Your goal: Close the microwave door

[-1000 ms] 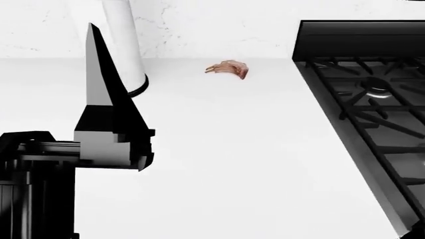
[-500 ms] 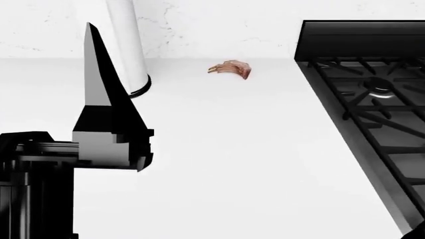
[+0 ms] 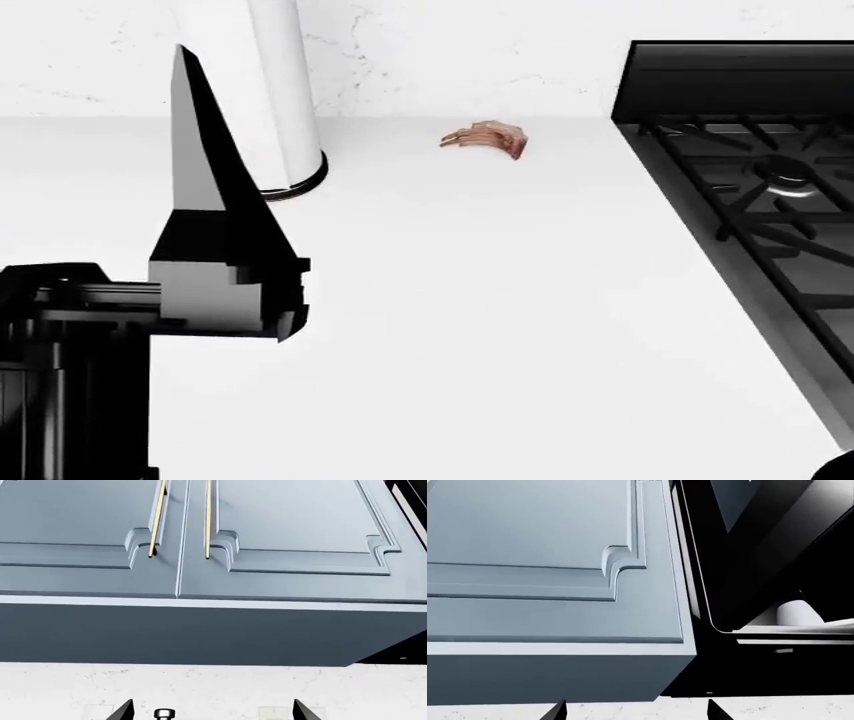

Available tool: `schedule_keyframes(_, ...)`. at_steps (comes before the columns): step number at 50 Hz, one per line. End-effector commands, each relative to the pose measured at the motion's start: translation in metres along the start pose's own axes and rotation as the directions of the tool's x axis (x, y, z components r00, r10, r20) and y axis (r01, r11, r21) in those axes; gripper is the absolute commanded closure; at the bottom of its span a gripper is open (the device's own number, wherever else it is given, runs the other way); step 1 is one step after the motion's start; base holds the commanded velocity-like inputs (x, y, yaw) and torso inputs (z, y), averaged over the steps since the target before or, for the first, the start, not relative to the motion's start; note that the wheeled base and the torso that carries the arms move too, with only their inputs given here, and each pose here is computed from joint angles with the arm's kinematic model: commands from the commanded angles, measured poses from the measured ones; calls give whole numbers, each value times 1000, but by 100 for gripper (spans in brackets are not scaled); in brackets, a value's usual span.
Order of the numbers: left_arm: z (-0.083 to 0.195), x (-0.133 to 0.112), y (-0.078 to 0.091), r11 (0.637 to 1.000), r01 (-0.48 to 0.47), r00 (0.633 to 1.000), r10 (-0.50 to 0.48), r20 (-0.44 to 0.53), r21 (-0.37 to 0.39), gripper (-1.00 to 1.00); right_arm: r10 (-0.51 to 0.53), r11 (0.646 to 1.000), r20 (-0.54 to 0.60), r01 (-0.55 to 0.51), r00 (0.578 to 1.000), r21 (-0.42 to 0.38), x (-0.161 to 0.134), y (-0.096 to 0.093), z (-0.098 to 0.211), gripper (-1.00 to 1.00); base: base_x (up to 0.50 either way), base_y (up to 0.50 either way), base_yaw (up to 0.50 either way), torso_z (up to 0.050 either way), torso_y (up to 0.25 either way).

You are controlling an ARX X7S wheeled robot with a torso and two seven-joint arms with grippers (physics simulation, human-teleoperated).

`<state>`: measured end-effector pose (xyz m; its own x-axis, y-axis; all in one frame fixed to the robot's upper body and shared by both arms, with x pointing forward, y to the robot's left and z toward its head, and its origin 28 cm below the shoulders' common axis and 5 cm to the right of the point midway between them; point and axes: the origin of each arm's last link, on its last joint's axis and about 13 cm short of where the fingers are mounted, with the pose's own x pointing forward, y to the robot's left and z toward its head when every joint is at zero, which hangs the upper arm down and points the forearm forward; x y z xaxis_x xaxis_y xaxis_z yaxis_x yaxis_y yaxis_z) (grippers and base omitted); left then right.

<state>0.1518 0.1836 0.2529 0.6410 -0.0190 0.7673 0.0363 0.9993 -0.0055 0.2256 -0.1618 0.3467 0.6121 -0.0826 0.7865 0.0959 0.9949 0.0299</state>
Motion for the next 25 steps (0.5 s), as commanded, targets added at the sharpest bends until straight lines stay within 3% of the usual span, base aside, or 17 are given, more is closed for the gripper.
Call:
schedule_keyframes(1, 1, 1, 1, 1000, -7, 1000, 7, 1, 6, -100, -9, 1000, -9, 9, 1000, -9, 7, -2, 12, -100, 0, 0, 0, 0, 0)
schedule_keyframes(25, 1, 0, 1, 1000, -8, 1000, 8, 2, 9, -100, 3, 999, 74, 1, 997, -49, 47, 1, 51, -100, 0, 0, 0, 0, 0)
